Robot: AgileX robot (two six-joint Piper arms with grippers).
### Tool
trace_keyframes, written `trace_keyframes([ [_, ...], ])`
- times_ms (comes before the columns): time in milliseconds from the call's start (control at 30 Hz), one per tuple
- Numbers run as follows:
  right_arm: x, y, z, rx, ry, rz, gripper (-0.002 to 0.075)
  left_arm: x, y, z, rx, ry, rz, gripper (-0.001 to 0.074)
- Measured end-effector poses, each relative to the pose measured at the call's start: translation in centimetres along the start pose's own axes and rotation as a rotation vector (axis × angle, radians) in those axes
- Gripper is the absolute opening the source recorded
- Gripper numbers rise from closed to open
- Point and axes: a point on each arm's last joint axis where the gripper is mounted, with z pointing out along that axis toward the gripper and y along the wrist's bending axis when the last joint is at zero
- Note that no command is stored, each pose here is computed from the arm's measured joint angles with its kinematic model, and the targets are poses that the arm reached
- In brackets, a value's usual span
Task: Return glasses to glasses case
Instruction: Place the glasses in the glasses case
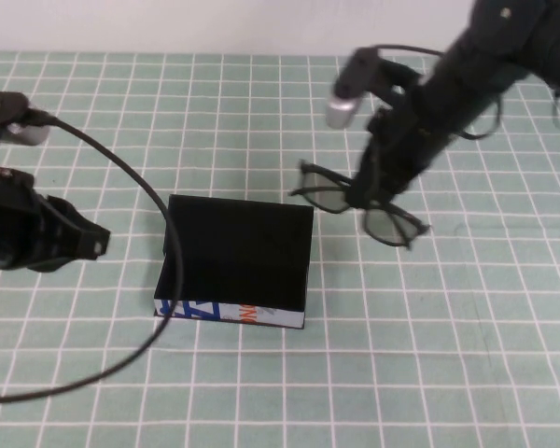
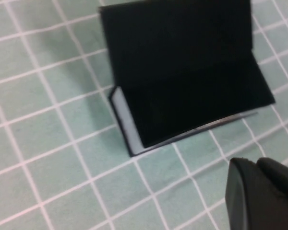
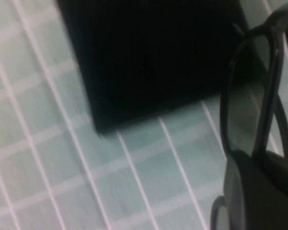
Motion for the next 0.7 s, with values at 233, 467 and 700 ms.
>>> trace_keyframes([
  [233,-5.7,5.0,1.2,-0.016,-0.029,-0.176,0.0002,-0.1,2.3,-0.9,-0.067,-0.052,-0.141,-0.0001],
  [467,-8.1,7.4,5.4,-0.076,0.0,-0.256,0.0002,0.0,2.9,-1.2,-0.064,-0.066,-0.194,-0.0001],
  [700,-7.5,7.0,9.1,-0.121,0.058,-0.242,0.0002,0.0,2.8,-1.2,-0.044,-0.063,-0.205,-0.0001],
])
